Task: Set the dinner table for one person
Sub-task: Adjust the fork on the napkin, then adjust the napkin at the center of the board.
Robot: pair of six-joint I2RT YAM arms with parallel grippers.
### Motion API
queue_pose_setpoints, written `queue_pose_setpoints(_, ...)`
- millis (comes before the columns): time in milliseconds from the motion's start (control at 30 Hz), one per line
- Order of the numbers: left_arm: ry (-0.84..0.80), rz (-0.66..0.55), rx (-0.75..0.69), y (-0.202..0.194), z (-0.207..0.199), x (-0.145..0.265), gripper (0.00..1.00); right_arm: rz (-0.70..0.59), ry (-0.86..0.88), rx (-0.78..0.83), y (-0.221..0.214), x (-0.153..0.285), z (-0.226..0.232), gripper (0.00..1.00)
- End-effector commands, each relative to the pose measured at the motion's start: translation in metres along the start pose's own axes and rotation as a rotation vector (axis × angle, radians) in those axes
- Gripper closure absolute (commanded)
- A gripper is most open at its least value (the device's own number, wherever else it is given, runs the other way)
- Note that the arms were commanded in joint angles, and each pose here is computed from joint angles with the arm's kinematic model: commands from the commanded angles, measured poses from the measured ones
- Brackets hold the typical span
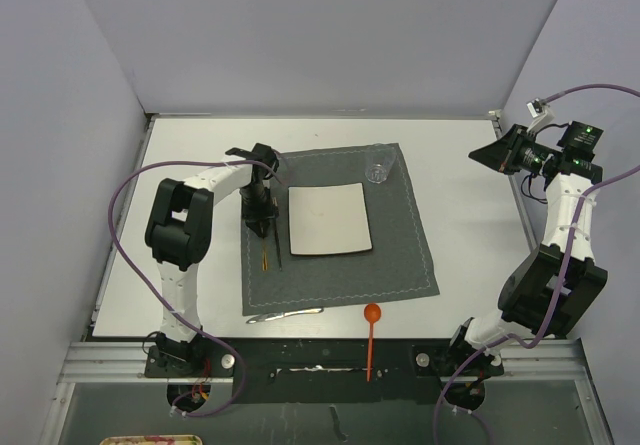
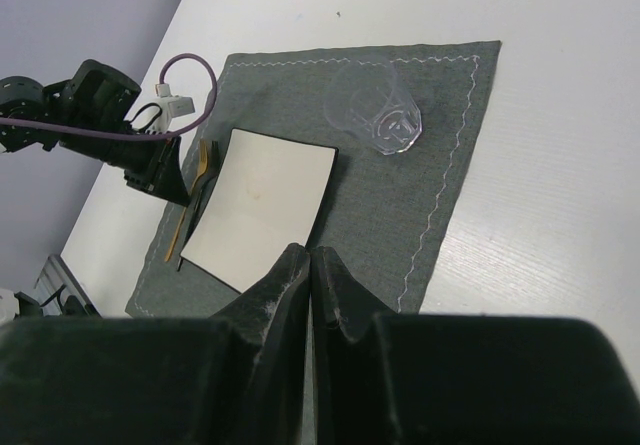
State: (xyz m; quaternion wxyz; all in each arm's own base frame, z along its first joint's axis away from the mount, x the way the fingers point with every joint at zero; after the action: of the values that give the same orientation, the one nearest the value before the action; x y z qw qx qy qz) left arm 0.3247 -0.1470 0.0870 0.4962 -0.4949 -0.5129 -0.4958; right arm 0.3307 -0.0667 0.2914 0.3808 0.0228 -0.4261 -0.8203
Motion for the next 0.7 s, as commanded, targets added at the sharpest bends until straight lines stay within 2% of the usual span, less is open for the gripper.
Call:
queue_pose_setpoints(0, -0.017, -0.057, -0.007, 0.004, 0.002, 0.02, 0.85, -0.024, 0.037, 0.056, 0.007, 0.004, 0.016, 0.96)
queue_pose_setpoints(367, -0.008, -0.094, -0.033, 0.015, 0.001, 0.041, 0.81, -0.022, 0.035, 0.052, 0.006, 0.003, 0.013, 0.96)
queue_pose_setpoints(567, -0.023, -0.188, -0.046, 0.03, 0.008, 0.077, 0.81, -0.019, 0.036, 0.051, 0.005, 0.002, 0.011, 0.96)
queue_pose_setpoints(667, -0.025, -0.215, -0.056, 0.03, 0.013, 0.077, 0.8, -0.017, 0.037, 0.048, 0.004, 0.002, 0.011, 0.96)
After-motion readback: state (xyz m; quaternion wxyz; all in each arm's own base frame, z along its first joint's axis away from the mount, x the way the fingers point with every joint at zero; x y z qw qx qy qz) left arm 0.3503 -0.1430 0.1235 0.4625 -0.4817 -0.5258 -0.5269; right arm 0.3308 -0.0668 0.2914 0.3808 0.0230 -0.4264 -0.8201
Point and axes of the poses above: each gripper's point midway between its finger pads, its own x axis back along the fingers, its own z axis along the line the jaws close on, y = z × x, the point moved 7 cm from there along x, back along the fingers, and after that the axes turned 5 degrees about -x, right-handed, at the moved point
